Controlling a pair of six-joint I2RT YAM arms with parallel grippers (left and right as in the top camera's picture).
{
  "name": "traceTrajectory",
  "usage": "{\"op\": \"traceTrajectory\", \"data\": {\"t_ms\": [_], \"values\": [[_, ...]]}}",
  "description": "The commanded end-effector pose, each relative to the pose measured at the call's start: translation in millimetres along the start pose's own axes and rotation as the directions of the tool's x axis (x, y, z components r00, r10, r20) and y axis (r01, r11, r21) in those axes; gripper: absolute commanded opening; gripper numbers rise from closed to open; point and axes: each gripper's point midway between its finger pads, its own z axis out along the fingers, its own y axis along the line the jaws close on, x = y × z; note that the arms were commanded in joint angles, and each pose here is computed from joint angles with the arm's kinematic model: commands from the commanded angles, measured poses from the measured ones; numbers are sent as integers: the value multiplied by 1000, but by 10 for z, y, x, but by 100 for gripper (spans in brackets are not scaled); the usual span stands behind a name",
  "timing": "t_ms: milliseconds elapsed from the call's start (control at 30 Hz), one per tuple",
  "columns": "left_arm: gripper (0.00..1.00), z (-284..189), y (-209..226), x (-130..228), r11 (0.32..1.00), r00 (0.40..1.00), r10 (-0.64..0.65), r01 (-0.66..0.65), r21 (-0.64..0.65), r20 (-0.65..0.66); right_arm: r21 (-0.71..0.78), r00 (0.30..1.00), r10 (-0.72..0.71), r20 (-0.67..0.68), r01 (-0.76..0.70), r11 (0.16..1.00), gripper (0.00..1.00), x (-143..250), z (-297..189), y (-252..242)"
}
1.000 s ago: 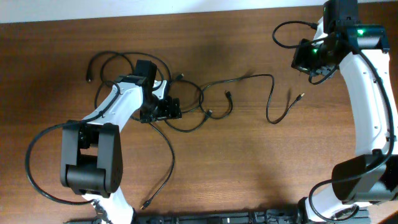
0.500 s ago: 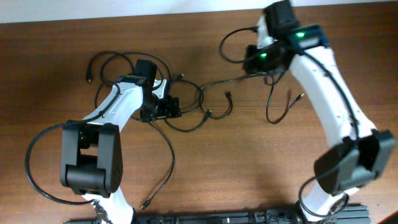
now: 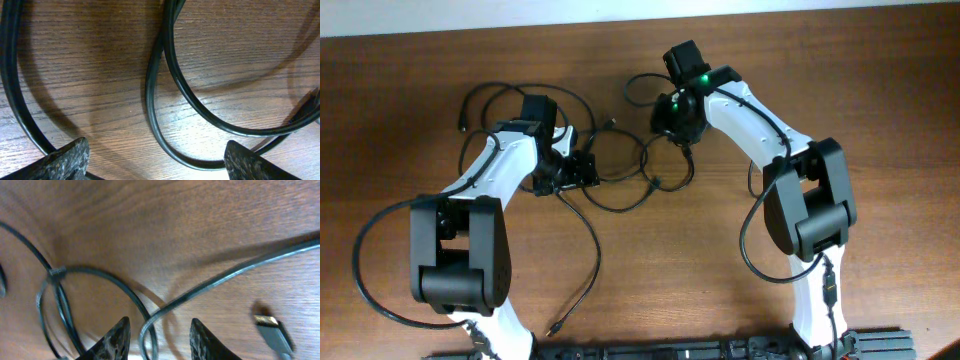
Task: Untangle cables
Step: 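Grasp a cable strand with the right gripper and pull it upward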
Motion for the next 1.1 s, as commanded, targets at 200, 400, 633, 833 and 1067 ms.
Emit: {"op": "traceTrajectory", "data": {"t_ms": [200, 400, 633, 833, 1067], "values": [[87, 43, 40, 80, 1000, 999, -12, 12, -12, -33, 12, 932, 360, -42, -360, 933, 35, 148, 538, 34], [87, 42, 42, 94, 1000, 999, -14, 14, -14, -38, -41, 849, 527, -40, -528, 848, 4, 54, 688, 124], [87, 43, 42, 93, 1000, 999, -14, 13, -13, -38, -803, 974, -212, 84, 192, 565, 4, -257, -345, 1669], [87, 43, 42, 93, 1000, 999, -14, 13, -13, -38, -922, 968, -88, 234, 250, 297, 4, -958, -1444, 1557], [87, 43, 42, 92, 1000, 999, -14, 14, -13, -38, -905, 995, -11, 103, 98, 414, 4, -1526, -1620, 575]]}}
